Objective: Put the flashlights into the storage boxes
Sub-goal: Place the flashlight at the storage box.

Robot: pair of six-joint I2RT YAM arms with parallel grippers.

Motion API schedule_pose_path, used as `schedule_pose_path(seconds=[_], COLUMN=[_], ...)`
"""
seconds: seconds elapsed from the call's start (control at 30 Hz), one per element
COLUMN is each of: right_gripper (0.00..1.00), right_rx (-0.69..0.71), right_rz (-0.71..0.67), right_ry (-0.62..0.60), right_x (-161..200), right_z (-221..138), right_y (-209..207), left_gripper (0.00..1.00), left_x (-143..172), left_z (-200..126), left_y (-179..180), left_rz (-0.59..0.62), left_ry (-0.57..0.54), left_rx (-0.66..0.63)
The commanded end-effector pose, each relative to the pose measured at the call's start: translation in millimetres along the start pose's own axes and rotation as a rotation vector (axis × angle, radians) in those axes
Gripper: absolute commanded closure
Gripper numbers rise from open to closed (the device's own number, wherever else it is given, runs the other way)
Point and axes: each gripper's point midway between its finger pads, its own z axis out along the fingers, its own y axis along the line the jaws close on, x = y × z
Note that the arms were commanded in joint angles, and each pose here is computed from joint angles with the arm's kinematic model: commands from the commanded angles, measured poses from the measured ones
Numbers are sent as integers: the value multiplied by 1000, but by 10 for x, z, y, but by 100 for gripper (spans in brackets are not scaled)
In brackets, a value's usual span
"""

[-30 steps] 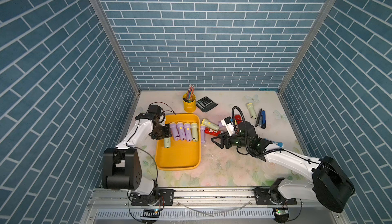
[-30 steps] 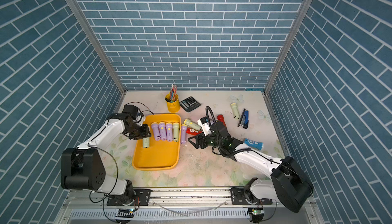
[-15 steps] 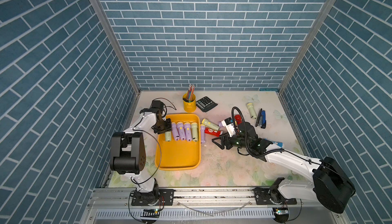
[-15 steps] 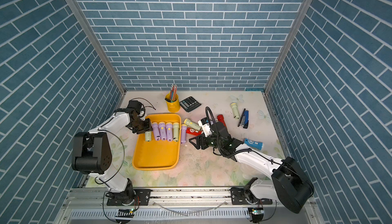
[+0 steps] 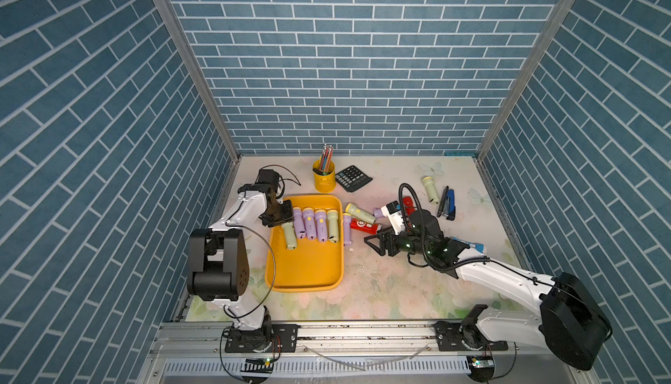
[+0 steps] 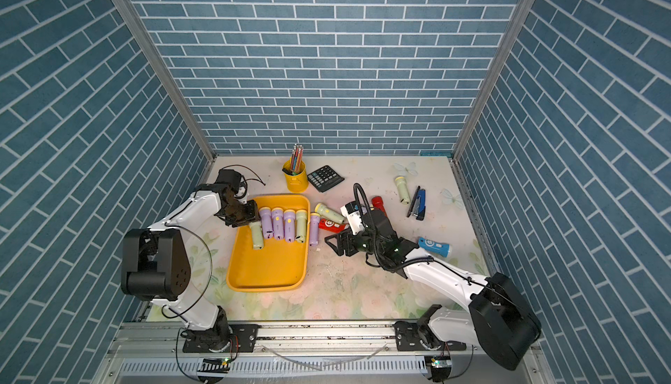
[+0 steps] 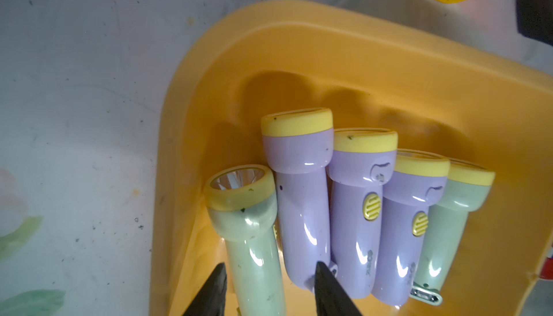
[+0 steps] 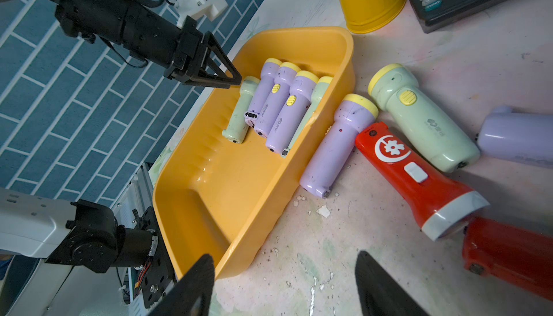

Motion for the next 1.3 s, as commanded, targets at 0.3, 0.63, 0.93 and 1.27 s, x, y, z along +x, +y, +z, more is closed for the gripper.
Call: schedule_pose_path(seconds=[0.3, 0.63, 0.93, 1.27], right_gripper=[26, 26, 26, 25], right_rx=[10, 2, 8, 30], right_rz=[-31, -22, -13, -7], right_ry=[9, 30, 30, 2], right_x=[-8, 11, 36, 42], right_z=[-33, 21, 13, -54], right_y=[6, 4, -17, -46], left_gripper=[62, 69, 71, 78], left_x=[493, 1044, 1123, 1054], left_z=[-354, -167, 140, 330], left_y=[19, 85, 94, 131], left_rz=[-18, -63, -87, -78], left_ry=[14, 101, 129, 135], left_rx=[30, 54, 37, 5])
